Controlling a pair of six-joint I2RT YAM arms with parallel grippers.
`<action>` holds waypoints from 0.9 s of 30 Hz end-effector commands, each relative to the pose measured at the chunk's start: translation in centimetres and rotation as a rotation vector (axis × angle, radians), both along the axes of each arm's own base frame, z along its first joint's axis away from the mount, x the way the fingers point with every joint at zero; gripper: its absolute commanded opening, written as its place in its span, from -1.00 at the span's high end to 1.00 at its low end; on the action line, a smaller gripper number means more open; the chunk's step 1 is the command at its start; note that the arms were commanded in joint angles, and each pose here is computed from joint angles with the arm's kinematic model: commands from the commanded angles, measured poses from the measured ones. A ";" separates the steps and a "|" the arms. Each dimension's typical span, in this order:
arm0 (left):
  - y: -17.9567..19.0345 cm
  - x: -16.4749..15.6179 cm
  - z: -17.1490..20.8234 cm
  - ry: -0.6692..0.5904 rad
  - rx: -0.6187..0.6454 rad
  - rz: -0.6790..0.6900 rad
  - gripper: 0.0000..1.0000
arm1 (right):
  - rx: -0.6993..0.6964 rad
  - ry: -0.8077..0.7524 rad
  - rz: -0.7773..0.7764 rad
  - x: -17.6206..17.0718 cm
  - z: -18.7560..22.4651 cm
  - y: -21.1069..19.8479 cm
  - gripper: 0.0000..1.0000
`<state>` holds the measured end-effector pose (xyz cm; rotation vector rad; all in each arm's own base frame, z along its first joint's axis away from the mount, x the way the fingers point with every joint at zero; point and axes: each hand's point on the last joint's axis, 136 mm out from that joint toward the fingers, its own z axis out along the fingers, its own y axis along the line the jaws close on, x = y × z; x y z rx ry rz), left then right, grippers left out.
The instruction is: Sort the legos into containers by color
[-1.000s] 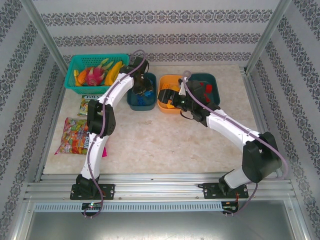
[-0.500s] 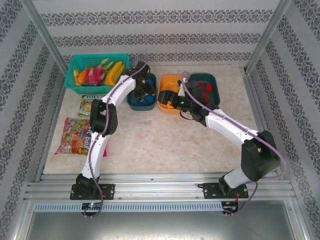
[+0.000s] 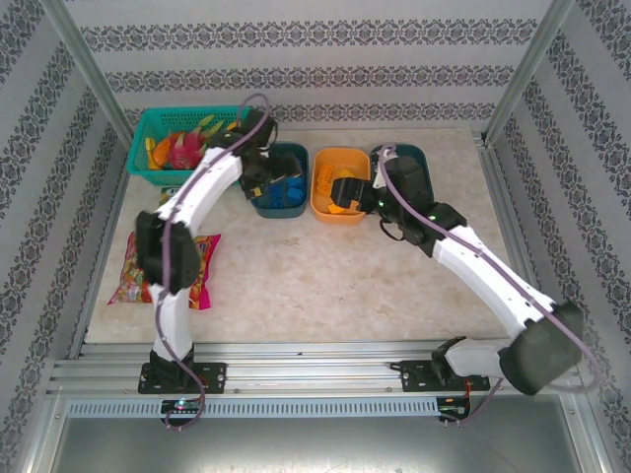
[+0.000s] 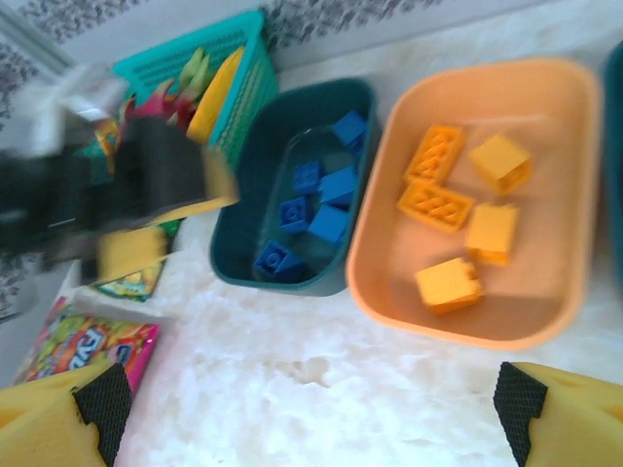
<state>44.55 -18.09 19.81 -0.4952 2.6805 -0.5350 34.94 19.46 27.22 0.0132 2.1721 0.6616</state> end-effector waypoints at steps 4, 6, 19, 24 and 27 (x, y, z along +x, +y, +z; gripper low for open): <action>6.3 -8.2 4.1 -0.155 0.200 -0.006 -1.00 | -0.279 -0.007 -0.092 -5.0 -1.5 -7.0 -0.95; 10.7 -11.1 4.1 -0.184 0.362 0.088 -1.00 | -0.349 0.010 -0.242 -5.9 -2.7 -10.4 -0.95; 19.2 -14.1 -4.8 -0.489 0.773 0.012 -0.99 | -0.680 -0.200 -0.407 -3.3 -12.2 -17.0 -0.95; 21.0 -10.9 -9.0 -0.441 0.719 0.051 -1.00 | -0.682 -0.141 -0.360 -0.6 -15.0 -17.1 -0.95; 21.0 -8.3 -9.8 -0.488 0.679 0.061 -0.99 | -0.656 -0.158 -0.366 0.8 -15.7 -17.3 -0.95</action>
